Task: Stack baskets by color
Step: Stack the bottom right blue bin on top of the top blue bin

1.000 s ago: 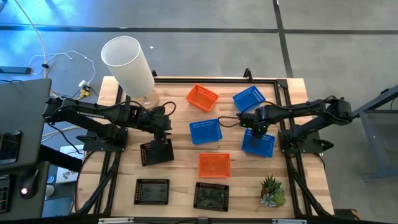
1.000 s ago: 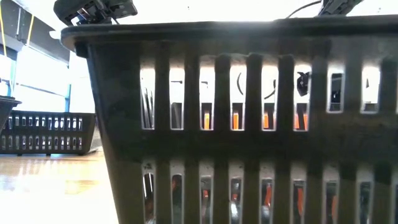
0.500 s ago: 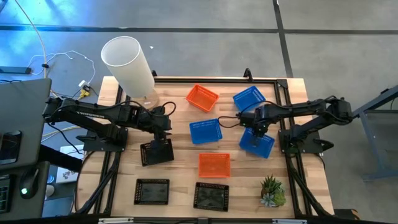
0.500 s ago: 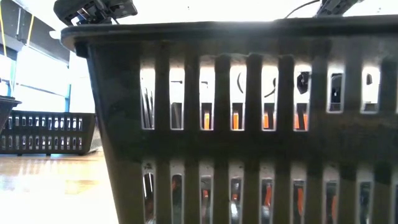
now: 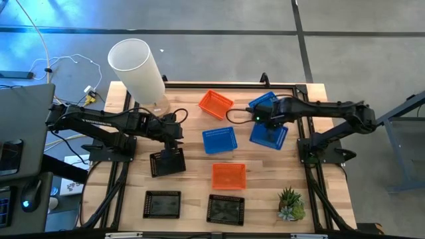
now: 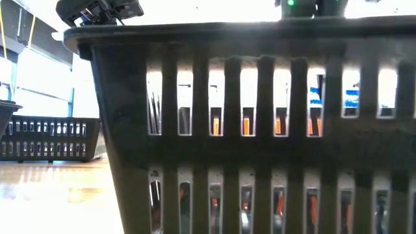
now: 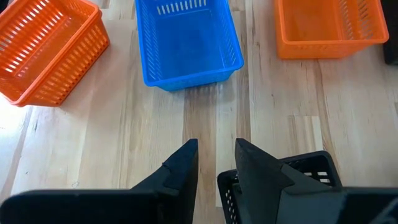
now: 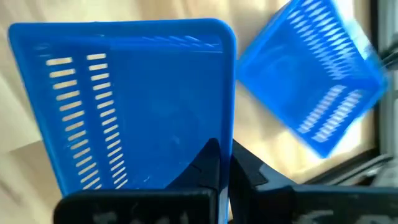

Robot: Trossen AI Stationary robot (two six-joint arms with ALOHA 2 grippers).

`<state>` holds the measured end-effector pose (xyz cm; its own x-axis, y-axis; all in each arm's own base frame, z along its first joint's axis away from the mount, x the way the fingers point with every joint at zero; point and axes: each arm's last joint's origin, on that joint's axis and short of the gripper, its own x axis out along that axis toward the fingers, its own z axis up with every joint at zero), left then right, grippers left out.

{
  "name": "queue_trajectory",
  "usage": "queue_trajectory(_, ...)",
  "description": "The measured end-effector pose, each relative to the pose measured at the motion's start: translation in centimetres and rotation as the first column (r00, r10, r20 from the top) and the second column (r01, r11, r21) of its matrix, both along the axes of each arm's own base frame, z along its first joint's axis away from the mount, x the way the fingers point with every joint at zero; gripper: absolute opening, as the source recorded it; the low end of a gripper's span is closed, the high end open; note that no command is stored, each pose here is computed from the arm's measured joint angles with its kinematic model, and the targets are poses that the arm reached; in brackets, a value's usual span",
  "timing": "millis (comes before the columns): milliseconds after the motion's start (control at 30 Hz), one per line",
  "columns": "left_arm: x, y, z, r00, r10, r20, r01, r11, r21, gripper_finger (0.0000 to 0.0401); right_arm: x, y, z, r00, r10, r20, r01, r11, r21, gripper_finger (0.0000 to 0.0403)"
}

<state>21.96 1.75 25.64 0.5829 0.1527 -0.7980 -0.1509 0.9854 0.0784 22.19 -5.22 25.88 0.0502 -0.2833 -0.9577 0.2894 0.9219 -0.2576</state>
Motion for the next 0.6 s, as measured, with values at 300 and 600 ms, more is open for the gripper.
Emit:
queue_trajectory(300,0.0,0.0,0.0,1.000,0.000,0.000,0.000,1.000,0.000,0.0094,0.3,-2.4,2.8,0.967,0.236,-0.094,-0.249,0.953,-0.174,0.0000)
queue_trajectory(600,0.0,0.0,0.0,1.000,0.001,0.000,-0.001,1.000,0.000,0.0094,0.1,-4.9,3.5,0.844,0.485,-0.230,-0.528,0.828,-0.189,0.0000)
